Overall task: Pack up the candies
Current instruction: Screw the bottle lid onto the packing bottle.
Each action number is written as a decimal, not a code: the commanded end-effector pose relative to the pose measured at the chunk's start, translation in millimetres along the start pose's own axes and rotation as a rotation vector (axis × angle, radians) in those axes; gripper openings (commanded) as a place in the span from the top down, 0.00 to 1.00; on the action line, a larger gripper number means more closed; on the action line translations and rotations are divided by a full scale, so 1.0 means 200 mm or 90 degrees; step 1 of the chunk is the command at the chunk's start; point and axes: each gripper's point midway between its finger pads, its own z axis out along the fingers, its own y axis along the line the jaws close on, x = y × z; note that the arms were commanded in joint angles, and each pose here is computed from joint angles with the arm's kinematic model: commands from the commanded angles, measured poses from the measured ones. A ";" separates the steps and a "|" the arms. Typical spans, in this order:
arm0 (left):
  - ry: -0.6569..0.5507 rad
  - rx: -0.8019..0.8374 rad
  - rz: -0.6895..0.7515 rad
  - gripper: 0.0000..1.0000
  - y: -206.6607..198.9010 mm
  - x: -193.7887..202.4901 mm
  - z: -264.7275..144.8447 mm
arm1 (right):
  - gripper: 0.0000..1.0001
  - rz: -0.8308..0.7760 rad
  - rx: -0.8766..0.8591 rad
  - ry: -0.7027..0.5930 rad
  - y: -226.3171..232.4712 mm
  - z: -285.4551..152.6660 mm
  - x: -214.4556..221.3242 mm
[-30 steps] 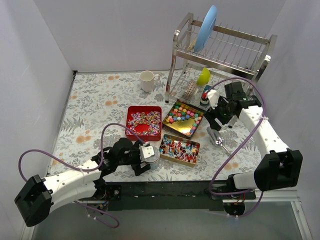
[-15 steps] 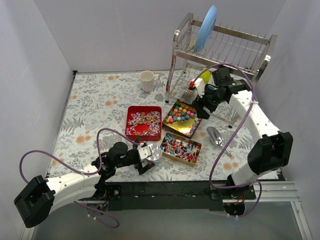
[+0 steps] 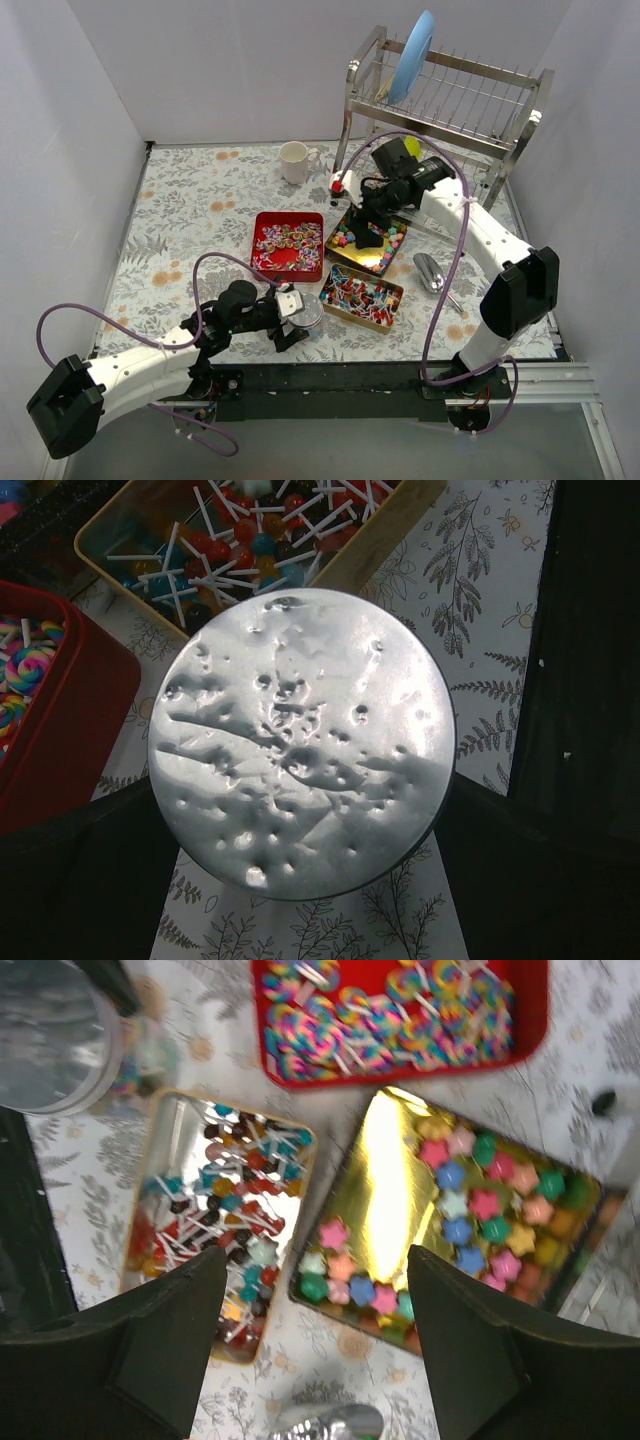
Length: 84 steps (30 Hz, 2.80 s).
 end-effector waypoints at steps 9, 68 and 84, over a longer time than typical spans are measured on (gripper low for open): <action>-0.024 0.001 0.037 0.04 0.02 -0.08 -0.01 | 0.24 -0.161 -0.197 -0.136 0.59 0.24 -0.28; 0.114 -0.102 0.022 0.02 0.13 -0.19 -0.38 | 0.27 -0.205 -0.114 -0.065 0.75 0.48 -0.16; -0.162 -0.351 -0.345 0.02 0.60 -0.96 -0.58 | 0.20 0.100 0.246 -0.136 -0.07 -0.31 -0.21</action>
